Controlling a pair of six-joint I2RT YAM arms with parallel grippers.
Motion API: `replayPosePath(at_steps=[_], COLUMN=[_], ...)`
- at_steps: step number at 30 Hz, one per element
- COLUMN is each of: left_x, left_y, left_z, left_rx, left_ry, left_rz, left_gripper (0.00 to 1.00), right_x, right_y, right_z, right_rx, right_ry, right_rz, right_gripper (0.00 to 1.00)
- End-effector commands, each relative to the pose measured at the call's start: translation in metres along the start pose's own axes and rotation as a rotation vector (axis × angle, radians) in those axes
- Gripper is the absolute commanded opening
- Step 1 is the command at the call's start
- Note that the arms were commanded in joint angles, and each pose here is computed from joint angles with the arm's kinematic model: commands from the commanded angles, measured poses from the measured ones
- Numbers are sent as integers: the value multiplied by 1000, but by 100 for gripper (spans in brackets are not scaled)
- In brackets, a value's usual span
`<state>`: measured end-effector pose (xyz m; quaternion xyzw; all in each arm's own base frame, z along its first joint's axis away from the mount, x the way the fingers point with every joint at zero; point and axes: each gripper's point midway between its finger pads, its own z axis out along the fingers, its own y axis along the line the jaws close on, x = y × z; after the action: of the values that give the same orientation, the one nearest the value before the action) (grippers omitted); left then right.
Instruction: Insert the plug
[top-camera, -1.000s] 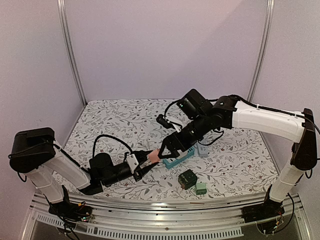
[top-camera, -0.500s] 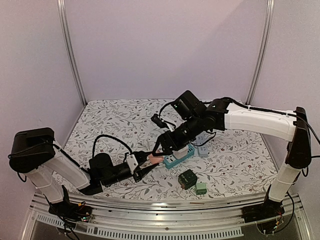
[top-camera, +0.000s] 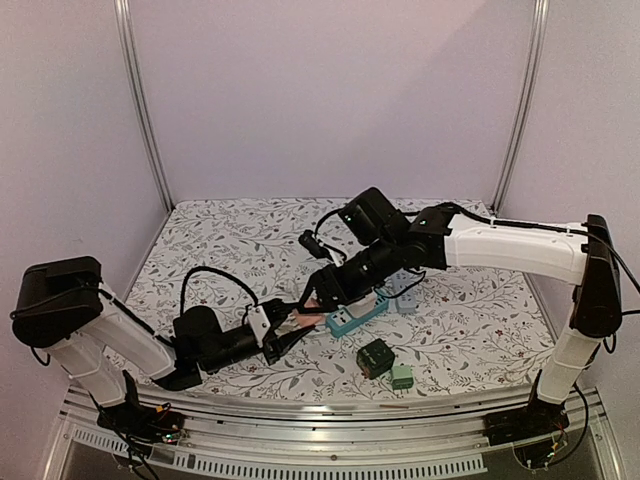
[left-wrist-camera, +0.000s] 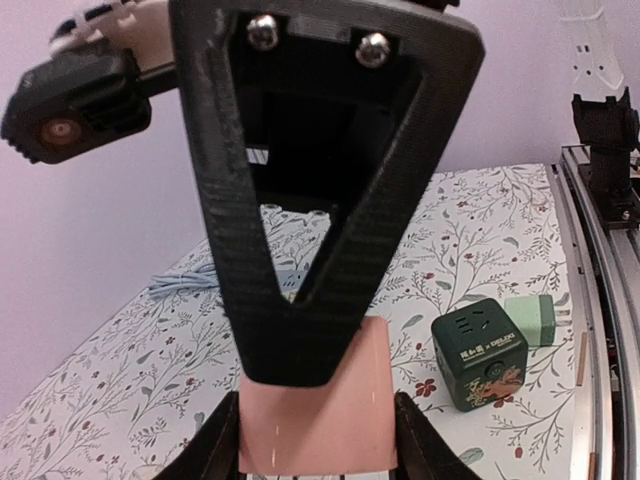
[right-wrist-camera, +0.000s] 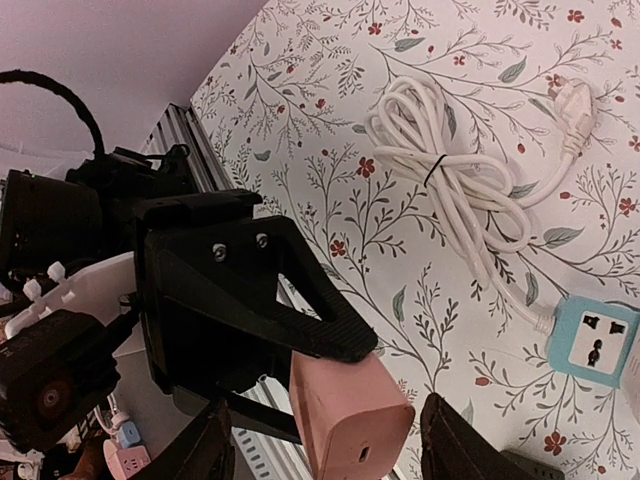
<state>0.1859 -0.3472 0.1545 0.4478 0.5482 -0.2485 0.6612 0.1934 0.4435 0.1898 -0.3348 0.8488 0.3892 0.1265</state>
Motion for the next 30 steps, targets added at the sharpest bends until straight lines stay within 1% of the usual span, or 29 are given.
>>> replayPosePath(at_steps=[1,4,7,13,23,24,27,30], left_x=[-61,-61,-60,-58,-56,-55,-54,-54], left_y=[13,12,11,11,9,9,9,9], left_z=[-10,-10,-9,-8,-6,-6,-6,-5], left_rx=[-48,-45,-41,-43,-40,-39,-40,-39], left_ry=[-235,-235,-233,-227,-220,-218,-215,-215], left_rz=[-36,-35,-31,-25,-16,-15,-12,-8], left_gripper=[0,0,0,0,0,0,0,0], right_x=[7,8,11,10,10,10,9,11], right_y=[3,4,6,8,6,6,7,9], right_z=[6,8,10,9,10,10,11,12], right_rx=[-9,-25,-29,-30,-21,-19,-22,-25], right_ry=[6,5,9,4,5,4,6,15], right_rz=[13,20,21,22,31,32,31,24], right_gripper=[64,65,62,51,38,36,25,11])
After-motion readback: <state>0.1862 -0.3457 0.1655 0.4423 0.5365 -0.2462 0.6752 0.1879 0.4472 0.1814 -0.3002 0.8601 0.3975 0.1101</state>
